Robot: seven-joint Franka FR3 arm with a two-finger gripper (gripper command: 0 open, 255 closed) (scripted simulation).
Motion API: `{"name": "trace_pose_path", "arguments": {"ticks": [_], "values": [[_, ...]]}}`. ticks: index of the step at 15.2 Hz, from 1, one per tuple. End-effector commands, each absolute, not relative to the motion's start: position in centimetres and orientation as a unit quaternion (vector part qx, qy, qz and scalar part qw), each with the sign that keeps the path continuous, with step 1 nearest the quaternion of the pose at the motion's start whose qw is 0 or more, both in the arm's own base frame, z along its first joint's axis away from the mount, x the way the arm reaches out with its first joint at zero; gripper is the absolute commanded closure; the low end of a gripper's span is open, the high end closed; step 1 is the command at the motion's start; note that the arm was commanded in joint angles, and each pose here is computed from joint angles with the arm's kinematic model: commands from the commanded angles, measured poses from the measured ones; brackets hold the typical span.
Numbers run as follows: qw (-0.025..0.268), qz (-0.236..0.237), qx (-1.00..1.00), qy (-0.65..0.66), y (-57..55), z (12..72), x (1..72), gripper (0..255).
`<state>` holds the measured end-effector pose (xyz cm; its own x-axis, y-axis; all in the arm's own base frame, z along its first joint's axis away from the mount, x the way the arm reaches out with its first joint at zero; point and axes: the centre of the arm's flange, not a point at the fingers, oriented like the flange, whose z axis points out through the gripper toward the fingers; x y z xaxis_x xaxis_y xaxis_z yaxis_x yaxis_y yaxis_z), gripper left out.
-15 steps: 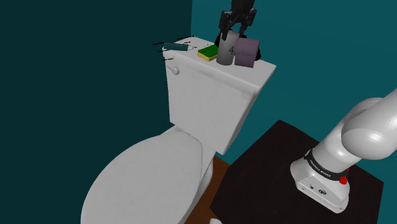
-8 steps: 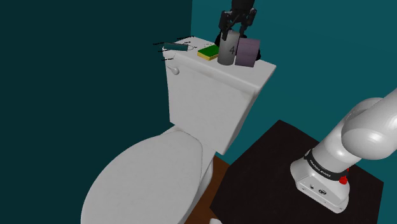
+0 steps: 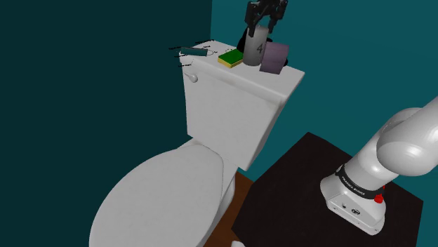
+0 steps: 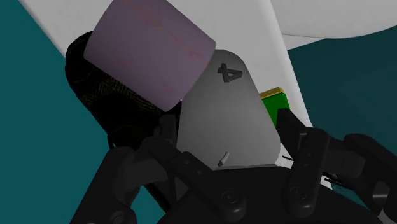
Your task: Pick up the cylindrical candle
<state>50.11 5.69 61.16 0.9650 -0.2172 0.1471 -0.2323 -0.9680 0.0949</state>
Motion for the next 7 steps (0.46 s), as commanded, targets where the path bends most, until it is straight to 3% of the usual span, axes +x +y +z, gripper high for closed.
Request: {"name": "trace_pose_path", "arguments": {"ticks": [1,7], "values": [[0.056,0.068,0.99,-0.114,5.8,62.3,50.2,255],[0.056,0.068,0.99,-0.114,5.8,64.5,50.2,255]]}}
